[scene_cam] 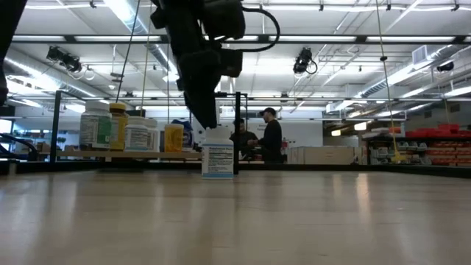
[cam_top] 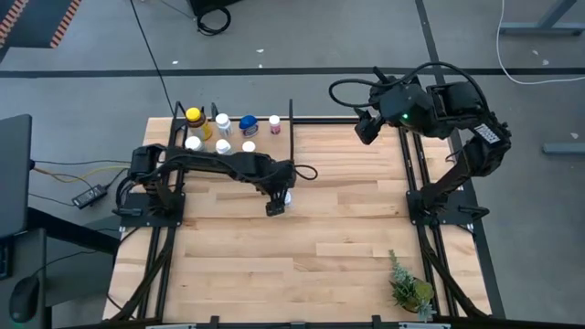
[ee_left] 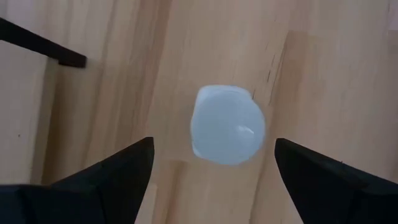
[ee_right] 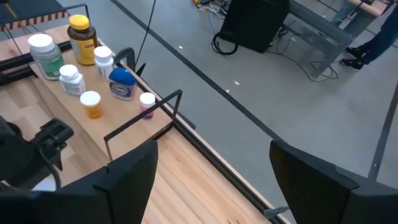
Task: Pick and place medicine bottles onto shelf by color
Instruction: Put the white and blue medicine bottle on the shelf
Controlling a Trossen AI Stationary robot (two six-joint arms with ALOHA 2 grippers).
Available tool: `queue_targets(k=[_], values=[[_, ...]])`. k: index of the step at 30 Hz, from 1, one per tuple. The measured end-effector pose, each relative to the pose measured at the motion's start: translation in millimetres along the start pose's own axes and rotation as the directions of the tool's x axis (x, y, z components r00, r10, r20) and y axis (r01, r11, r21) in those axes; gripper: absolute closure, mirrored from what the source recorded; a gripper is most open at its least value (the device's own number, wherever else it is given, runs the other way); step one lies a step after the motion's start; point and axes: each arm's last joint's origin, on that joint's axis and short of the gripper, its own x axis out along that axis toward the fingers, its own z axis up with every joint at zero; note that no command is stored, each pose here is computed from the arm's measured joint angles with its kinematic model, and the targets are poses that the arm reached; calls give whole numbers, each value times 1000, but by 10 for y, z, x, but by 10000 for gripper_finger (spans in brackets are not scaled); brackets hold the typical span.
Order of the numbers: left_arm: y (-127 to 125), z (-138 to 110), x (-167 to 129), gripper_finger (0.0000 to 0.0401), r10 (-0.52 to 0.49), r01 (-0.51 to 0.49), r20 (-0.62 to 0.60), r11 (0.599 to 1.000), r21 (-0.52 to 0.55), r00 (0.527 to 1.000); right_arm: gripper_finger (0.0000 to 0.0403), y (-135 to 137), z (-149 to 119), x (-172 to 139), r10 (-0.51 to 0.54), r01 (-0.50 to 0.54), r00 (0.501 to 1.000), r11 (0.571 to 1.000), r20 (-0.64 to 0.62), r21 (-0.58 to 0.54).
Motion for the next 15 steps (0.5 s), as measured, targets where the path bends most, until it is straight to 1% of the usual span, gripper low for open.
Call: queue_targets(k=[3, 6, 15], values=[[26, 19, 36, 60, 1, 0, 10, 1000, -17, 1000, 87, 1, 0, -1, 1, -1, 1000, 1000, 0, -2], [24, 45, 32, 60, -1, 1, 37, 1000, -8, 999, 87, 1, 0, -1, 1, -1, 1000, 1000, 0, -6], [21, 44, 75, 60, -1, 1, 29, 1000, 0, 1000, 87, 3, 0, 0, 1, -1, 1000, 1000, 0, -10]])
